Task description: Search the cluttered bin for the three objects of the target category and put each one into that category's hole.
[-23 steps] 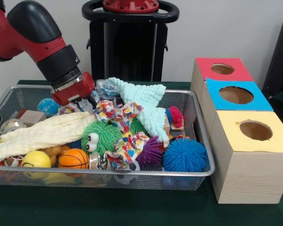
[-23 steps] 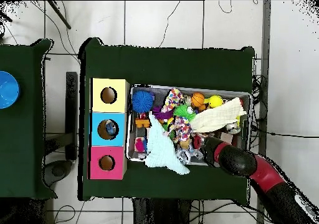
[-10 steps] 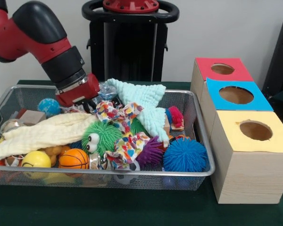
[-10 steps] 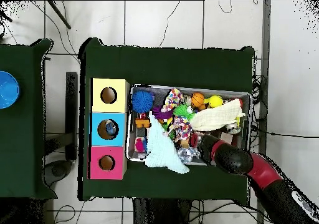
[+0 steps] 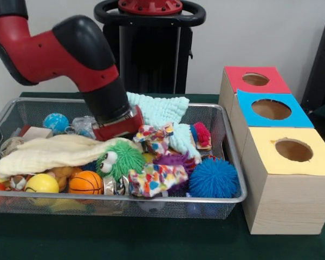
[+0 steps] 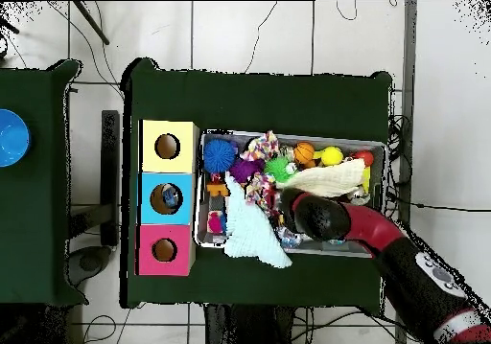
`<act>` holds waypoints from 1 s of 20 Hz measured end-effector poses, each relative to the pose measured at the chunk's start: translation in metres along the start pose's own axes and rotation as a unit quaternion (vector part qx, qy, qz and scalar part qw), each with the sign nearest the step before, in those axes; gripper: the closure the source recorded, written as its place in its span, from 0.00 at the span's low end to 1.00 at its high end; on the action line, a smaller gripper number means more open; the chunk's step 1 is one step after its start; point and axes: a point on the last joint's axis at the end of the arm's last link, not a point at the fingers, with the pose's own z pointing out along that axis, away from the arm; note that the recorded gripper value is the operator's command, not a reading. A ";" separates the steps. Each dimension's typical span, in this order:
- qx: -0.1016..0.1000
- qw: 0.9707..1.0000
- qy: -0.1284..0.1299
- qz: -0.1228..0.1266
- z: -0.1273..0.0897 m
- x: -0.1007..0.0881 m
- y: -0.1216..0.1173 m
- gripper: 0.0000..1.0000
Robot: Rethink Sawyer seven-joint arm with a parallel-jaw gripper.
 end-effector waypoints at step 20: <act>0.089 0.988 0.103 -0.074 0.029 -0.069 0.033 1.00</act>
